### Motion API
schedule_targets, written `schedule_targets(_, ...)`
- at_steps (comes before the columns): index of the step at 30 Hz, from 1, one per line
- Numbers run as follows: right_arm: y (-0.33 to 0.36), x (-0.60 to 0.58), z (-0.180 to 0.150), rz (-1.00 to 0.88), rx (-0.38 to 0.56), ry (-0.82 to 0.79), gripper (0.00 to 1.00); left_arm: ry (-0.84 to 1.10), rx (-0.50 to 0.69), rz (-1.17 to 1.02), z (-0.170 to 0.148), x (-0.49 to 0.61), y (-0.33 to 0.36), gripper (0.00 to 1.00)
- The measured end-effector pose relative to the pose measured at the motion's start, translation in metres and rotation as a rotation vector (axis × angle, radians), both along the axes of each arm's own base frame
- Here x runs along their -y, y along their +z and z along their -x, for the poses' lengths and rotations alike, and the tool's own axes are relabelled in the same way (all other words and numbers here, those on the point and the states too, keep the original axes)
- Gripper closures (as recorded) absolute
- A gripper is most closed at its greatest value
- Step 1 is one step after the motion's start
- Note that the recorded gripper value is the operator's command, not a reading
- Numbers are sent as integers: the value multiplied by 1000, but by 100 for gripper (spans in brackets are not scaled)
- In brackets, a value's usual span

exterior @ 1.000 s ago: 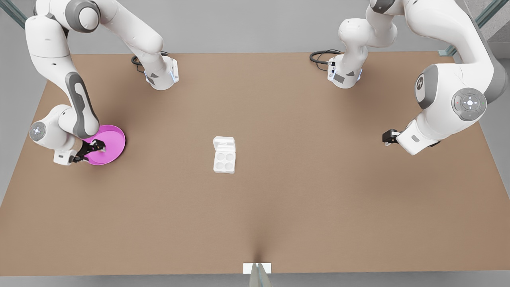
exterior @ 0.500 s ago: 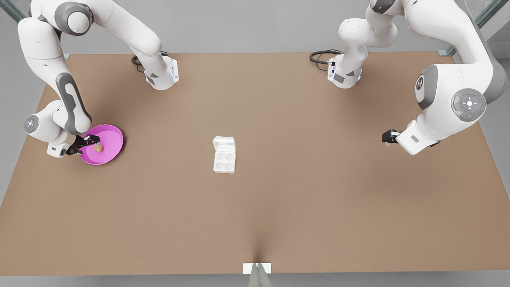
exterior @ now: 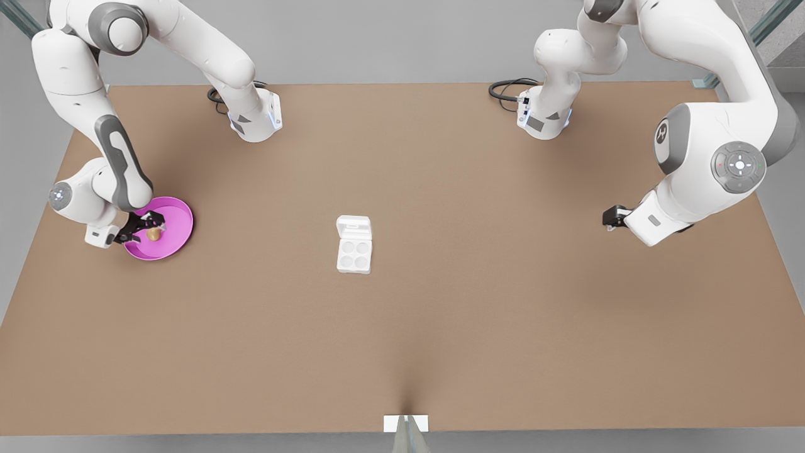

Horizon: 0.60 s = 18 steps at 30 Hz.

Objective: Pack egg into the box and close the box lid

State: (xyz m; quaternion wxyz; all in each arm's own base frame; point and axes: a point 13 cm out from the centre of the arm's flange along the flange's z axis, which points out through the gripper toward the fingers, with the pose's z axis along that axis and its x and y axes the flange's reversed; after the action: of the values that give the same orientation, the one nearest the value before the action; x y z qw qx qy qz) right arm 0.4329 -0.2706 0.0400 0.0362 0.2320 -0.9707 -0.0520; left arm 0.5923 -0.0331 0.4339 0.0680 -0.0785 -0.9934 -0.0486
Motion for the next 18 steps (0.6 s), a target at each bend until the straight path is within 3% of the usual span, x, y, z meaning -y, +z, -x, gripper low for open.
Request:
schedule_targets(2, 0, -3, 0, -2, -1, 0, 0, 0, 0, 0, 0, 0, 0, 0)
schedule_targets(3, 0, -3, 0, -2, -1, -1, 14, 1, 0, 0, 0, 0, -1, 0)
schedule_targets(5, -1, -4, 0, -2, -2, -4, 31, 1, 0, 0, 0, 0, -1, 0)
schedule_targets(6, -1, -4, 0, -3, -2, -5, 50, 1, -1, 0, -1, 0, -1, 0)
schedule_targets(7, -1, -4, -1, -3, -2, -7, 58, 1, -1, -1, -1, 0, -1, 0)
schedule_targets(13, 11, -9, -12, -1, 18, 3, 62, 2, -5, -2, -1, 0, -4, 0)
schedule_targets(15, 52, -10, -37, 29, 64, 28, 62, 3, -5, -2, -1, 0, -4, 0)
schedule_targets(18, 130, -25, -99, 45, 134, 68, 62, 3, -6, -2, -1, 0, -5, 0)
